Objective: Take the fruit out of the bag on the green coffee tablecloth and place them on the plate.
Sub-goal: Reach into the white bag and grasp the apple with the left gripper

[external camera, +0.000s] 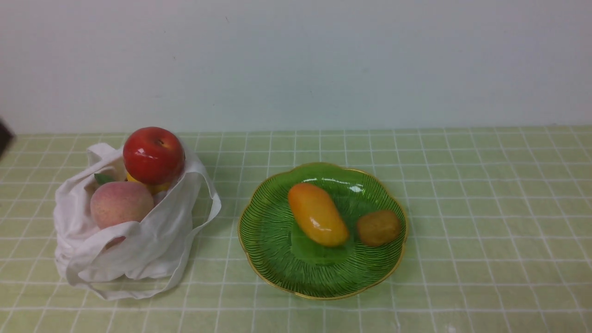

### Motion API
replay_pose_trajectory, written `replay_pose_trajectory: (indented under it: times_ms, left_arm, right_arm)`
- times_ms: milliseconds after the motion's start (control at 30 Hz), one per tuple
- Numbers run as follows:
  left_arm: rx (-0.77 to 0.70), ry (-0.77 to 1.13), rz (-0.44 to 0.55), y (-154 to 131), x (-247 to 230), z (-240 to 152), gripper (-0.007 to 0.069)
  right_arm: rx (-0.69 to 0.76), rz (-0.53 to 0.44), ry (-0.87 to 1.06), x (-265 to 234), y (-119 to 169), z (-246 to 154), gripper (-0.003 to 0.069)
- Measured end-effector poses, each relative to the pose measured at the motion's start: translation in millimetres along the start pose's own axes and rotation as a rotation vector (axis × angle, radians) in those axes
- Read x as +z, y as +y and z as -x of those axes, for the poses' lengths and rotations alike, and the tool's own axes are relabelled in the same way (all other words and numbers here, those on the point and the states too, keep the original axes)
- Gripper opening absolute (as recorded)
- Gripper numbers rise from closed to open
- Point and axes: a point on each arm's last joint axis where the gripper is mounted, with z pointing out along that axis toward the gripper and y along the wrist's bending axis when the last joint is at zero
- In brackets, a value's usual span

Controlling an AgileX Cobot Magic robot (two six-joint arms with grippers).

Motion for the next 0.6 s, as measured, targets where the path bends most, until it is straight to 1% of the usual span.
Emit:
replay_pose_trajectory:
  times_ms: [33, 67, 133, 167, 233, 400, 433, 533, 600]
  left_arm:
    - [0.049, 0.121, 0.006, 2, 17, 5, -0.0008]
    - [0.053, 0.166, 0.006, 3, 24, 4, -0.0008]
    - [0.101, 0.35, 0.022, 10, 58, 10, -0.0008]
    - [0.109, 0.354, 0.024, 10, 60, 14, -0.0008]
    - [0.123, 0.477, 0.03, 17, 94, 20, -0.0008]
    - [0.124, 0.576, 0.031, 27, 149, 35, -0.0007]
    - [0.126, 0.58, 0.035, 27, 155, 38, -0.0007]
    - [0.121, 0.614, 0.064, 34, 175, 43, -0.0007]
    - [0.164, 0.633, 0.103, 40, 184, 44, -0.0007]
  right_arm:
    - [0.0, 0.0, 0.0, 0, 0, 0, -0.0015]
    - [0.0, 0.0, 0.0, 0, 0, 0, -0.0015]
    - [0.0, 0.0, 0.0, 0, 0, 0, -0.0015]
    - [0.0, 0.0, 0.0, 0, 0, 0, -0.0015]
    - [0.0, 0.0, 0.0, 0, 0, 0, -0.0015]
    - [0.0, 0.0, 0.0, 0, 0, 0, -0.0015]
    - [0.0, 0.0, 0.0, 0, 0, 0, -0.0015]
    - [0.0, 0.0, 0.0, 0, 0, 0, -0.0015]
    - [0.0, 0.0, 0.0, 0, 0, 0, -0.0015]
